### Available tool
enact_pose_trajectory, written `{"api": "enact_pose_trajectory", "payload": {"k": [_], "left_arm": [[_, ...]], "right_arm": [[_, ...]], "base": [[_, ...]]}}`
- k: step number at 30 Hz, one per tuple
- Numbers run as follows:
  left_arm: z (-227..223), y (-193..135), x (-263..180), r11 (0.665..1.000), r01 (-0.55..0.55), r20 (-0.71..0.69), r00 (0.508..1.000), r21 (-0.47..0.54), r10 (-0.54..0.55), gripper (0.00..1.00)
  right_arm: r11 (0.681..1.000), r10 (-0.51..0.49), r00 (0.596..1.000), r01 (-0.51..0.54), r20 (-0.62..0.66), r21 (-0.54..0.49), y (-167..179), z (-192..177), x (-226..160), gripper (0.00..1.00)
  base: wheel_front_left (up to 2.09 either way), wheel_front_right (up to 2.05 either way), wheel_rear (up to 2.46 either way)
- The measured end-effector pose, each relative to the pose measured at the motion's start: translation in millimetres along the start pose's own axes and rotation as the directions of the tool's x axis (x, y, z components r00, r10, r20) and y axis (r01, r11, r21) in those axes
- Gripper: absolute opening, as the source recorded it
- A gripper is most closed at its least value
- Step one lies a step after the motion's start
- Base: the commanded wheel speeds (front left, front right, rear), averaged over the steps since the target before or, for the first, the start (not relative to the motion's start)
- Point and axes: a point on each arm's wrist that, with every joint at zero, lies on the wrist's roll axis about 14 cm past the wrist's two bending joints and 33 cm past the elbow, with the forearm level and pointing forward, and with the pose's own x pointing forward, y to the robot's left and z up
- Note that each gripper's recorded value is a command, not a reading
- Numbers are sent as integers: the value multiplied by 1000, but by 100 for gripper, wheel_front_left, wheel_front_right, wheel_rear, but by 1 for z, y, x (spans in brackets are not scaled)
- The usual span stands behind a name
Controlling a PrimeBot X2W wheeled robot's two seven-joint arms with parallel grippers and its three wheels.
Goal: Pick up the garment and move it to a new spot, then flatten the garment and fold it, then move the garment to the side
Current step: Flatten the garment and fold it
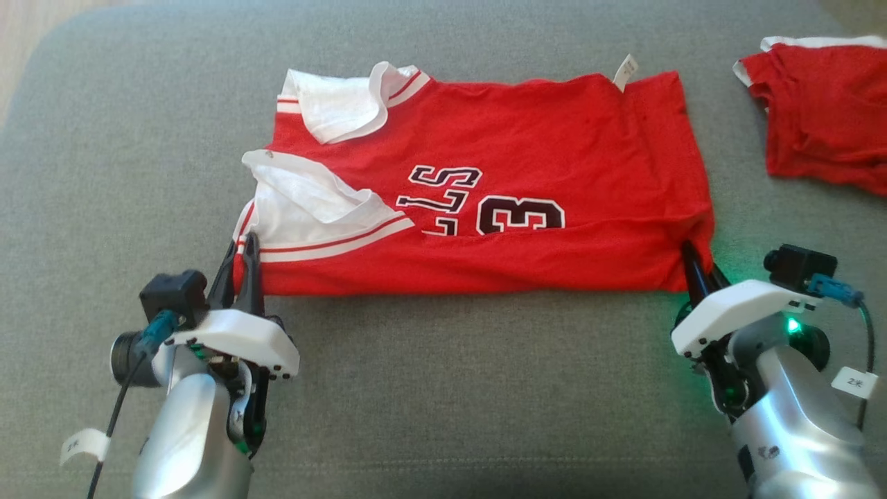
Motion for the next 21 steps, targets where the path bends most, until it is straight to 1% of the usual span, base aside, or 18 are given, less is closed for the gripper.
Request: {"api": "enact_pose_trajectory", "payload": {"k": [5,8,13,21], "left_arm": [[-6,-7,-8,999,36,-21,999,-7,-36,0],[-8,-10,-13,999,47,-40,998,-9,-47,0],[-16,-19,-26,996,89,-93,992,-3,-88,0],[-43,-20,-53,994,113,-229,967,-13,-113,0]], "right_arm": [[1000,-19,1000,19,25,-23,-12,13,-8,0],[999,-17,1000,17,-15,-46,-17,10,-17,0],[997,-51,993,45,-104,-66,-37,-4,-37,0],[996,-44,982,29,-186,-85,-41,-15,-63,0]], "base": [[0,0,0],[0,0,0],[0,0,0],[0,0,0]]}}
